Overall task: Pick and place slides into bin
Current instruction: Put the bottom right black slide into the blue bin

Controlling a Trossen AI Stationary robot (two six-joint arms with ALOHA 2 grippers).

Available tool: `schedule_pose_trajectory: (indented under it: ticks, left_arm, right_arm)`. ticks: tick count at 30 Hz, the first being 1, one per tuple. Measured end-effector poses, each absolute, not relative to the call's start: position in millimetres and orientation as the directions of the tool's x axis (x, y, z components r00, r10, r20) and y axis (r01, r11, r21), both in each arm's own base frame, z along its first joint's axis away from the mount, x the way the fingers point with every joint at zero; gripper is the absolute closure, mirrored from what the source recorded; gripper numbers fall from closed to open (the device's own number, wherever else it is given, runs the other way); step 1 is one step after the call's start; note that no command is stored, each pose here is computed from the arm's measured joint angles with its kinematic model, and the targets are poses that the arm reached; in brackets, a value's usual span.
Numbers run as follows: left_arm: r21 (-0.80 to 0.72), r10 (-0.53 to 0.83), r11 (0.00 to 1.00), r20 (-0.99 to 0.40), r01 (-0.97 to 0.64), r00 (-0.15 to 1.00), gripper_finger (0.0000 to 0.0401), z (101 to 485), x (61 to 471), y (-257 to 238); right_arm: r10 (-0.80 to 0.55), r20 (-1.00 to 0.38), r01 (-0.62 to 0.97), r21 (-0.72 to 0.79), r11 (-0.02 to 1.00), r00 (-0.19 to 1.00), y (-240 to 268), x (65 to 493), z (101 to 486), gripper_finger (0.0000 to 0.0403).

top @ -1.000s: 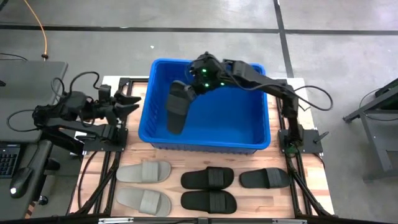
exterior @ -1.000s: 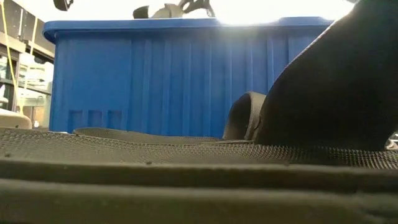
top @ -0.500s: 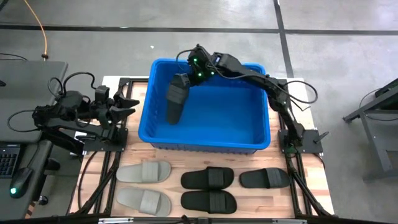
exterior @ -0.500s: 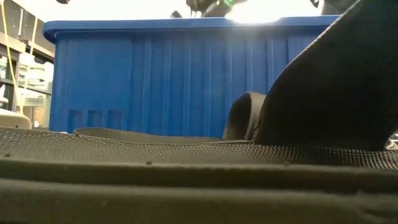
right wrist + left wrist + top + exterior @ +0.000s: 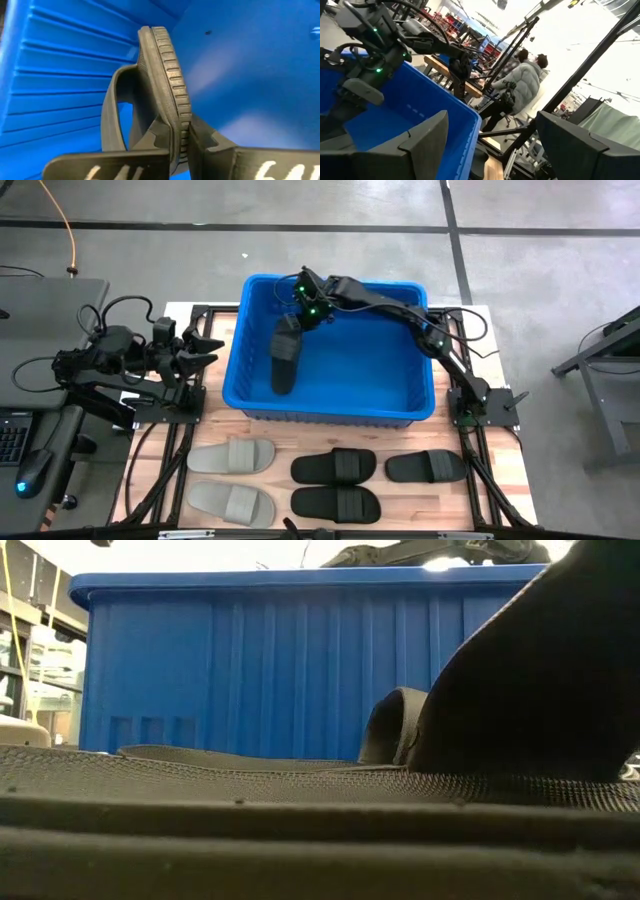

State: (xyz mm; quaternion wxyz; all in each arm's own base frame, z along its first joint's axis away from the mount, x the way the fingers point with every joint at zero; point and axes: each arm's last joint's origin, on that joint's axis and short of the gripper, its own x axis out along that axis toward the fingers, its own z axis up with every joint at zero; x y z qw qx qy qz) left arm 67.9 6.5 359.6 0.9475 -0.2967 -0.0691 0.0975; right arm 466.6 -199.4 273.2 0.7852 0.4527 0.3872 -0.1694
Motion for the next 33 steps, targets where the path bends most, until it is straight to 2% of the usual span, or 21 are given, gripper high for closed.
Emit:
schedule_pose_trajectory:
  ticks: [6, 13, 17, 25, 33]
  left_arm:
    - [-0.58, 0.226, 0.801, 0.064, -0.148, 0.972, 0.0112, 359, 68, 7]
    - [-0.584, 0.226, 0.798, 0.064, -0.147, 0.972, 0.0112, 359, 68, 7]
    - [-0.584, 0.227, 0.798, 0.065, -0.148, 0.972, 0.0112, 359, 68, 7]
    - [-0.585, 0.245, 0.794, 0.065, -0.162, 0.967, 0.0112, 359, 68, 7]
    - [-0.585, 0.244, 0.795, 0.065, -0.162, 0.968, 0.0112, 359, 68, 7]
  right_arm:
    - [0.072, -0.752, 0.596, 0.574, 0.562, 0.655, -209, 465, 272, 0.0402]
    - [0.04, -0.742, 0.611, 0.581, 0.537, 0.67, -228, 459, 270, 0.0402]
    - [0.089, -0.749, 0.63, 0.61, 0.481, 0.657, -230, 461, 258, 0.0402]
    - [0.111, -0.749, 0.625, 0.616, 0.48, 0.653, -224, 474, 238, 0.0403]
    - [0.139, -0.762, 0.655, 0.622, 0.429, 0.633, -228, 480, 216, 0.0403]
